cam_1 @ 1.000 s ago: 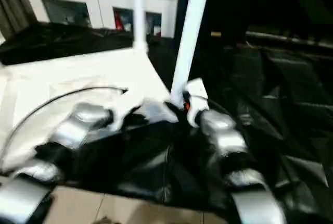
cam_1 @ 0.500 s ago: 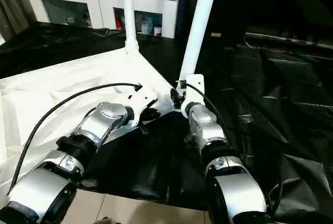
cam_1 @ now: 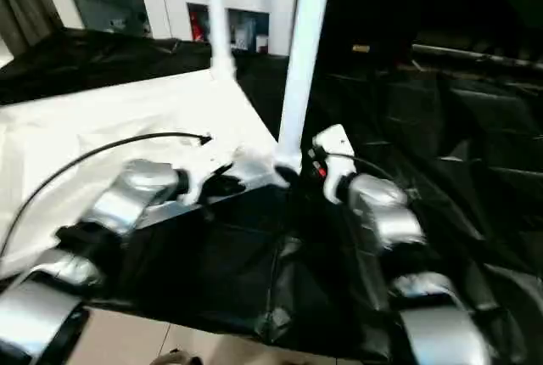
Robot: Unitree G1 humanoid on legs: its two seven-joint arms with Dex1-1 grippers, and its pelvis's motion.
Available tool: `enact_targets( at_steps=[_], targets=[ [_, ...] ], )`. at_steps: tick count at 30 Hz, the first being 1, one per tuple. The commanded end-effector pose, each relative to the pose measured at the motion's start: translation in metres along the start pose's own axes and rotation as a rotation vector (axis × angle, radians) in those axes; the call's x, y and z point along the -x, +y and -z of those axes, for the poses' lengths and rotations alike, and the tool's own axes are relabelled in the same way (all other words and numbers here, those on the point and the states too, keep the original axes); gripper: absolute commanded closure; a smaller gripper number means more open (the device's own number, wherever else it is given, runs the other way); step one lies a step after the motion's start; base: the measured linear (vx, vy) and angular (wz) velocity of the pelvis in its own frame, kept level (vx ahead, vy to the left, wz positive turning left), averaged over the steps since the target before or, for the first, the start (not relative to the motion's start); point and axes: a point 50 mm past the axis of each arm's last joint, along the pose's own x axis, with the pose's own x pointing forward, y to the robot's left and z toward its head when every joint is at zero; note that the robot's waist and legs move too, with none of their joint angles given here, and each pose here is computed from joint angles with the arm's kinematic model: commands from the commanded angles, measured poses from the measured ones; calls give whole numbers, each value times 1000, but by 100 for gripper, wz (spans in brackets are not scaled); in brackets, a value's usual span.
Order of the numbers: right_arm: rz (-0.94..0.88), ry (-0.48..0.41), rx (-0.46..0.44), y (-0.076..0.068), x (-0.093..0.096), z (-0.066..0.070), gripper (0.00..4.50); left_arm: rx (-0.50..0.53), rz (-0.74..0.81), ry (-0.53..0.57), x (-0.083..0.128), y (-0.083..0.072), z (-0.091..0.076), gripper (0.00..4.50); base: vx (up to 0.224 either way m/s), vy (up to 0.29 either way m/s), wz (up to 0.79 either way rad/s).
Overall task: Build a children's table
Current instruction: Rotate leg to tighten
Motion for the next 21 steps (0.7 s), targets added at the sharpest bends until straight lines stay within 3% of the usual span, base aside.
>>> enact_targets(
  at_steps=[1,5,12,13,18,19,21],
  targets=[
    [-116,12,62,6,4,-6,61,-70,131,-142,-1,-13,-21,450,0,0,0],
    [-223,32,100,15,5,-5,61,-62,213,-175,6,-21,-23,450,0,0,0],
    [-310,87,123,26,3,3,61,-71,221,-160,10,-22,-19,450,0,0,0],
    [-309,88,121,25,4,3,89,-72,219,-157,11,-22,-18,450,0,0,0],
    [-290,80,110,23,4,2,107,-70,217,-156,13,-22,-19,450,0,0,0],
    [-287,78,108,23,5,2,133,-70,216,-156,13,-22,-19,450,0,0,0],
    [-286,75,106,22,5,2,144,-70,214,-157,13,-22,-19,450,0,0,0]
  ],
)
